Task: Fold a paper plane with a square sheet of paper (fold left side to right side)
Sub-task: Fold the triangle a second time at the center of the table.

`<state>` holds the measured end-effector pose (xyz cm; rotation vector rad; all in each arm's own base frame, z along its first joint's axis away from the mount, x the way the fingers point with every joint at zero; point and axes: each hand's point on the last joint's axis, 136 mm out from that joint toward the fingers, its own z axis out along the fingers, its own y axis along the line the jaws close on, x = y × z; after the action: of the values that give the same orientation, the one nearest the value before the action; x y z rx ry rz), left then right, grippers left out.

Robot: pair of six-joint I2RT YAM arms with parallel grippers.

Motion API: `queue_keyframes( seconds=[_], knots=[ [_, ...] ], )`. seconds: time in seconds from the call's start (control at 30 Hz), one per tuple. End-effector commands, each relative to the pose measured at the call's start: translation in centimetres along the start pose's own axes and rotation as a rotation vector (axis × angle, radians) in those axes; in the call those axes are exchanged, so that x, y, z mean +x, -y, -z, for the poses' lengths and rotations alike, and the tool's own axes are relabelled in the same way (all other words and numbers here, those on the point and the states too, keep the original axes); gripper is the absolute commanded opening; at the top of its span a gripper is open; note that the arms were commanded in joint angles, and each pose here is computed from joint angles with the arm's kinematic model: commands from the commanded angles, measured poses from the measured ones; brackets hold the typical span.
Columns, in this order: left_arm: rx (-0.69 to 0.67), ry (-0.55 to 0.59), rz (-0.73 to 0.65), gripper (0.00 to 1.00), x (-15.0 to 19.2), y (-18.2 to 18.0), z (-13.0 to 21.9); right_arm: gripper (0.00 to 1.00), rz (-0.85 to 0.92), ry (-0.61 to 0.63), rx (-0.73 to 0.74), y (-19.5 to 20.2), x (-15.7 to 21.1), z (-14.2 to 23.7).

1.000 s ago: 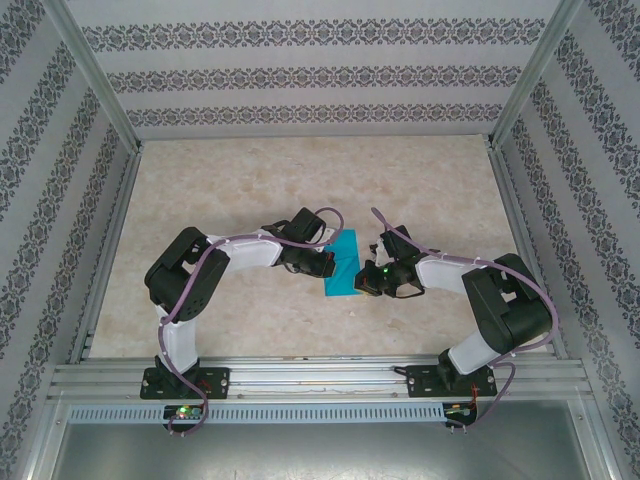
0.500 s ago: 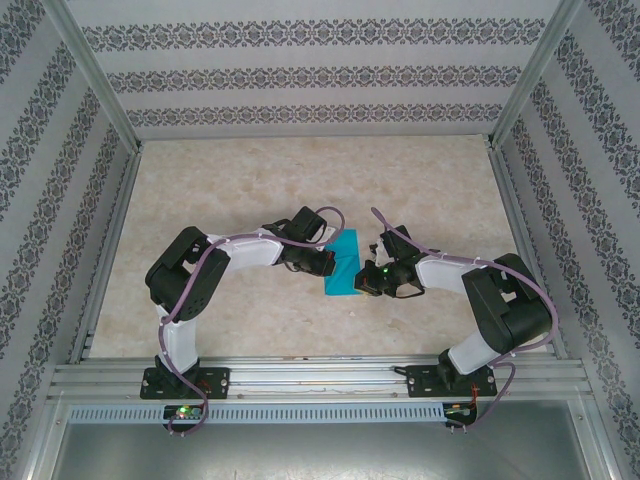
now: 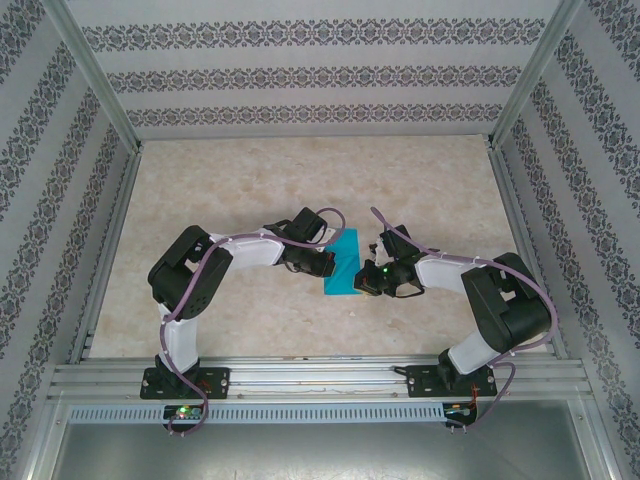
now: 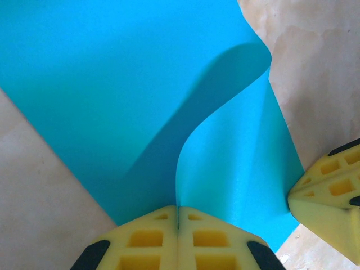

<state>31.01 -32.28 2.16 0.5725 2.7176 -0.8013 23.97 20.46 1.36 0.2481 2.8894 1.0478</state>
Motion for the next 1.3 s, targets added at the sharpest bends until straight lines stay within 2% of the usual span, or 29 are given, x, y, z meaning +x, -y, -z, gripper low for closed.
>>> queue_keyframes(
  seconds=[0.0,0.13,0.4,0.6,0.8,1.27],
  knots=[
    [-0.040,-0.025,0.001,0.02,0.5,-1.4,-0.3,0.00,-0.039,-0.044,0.101,2.5,1.2,-0.6],
    [-0.047,-0.036,0.001,0.02,0.9,-1.6,-0.3,0.00,-0.026,-0.034,0.065,1.5,0.8,-0.2],
    [-0.046,-0.042,0.006,0.02,1.2,-1.7,-0.5,0.00,0.026,0.073,-0.113,-3.1,-1.7,2.4],
    [-0.050,-0.047,0.005,0.02,1.5,-1.8,-0.5,0.00,0.031,0.132,-0.177,-4.9,-3.6,2.1],
    [-0.049,-0.048,0.007,0.02,1.5,-1.8,-0.6,0.00,0.059,0.114,-0.172,-6.1,-4.4,0.7],
    [-0.054,-0.056,0.001,0.02,1.7,-1.8,-0.7,0.00,0.053,0.067,-0.151,-5.8,-4.4,-1.4]
  ],
)
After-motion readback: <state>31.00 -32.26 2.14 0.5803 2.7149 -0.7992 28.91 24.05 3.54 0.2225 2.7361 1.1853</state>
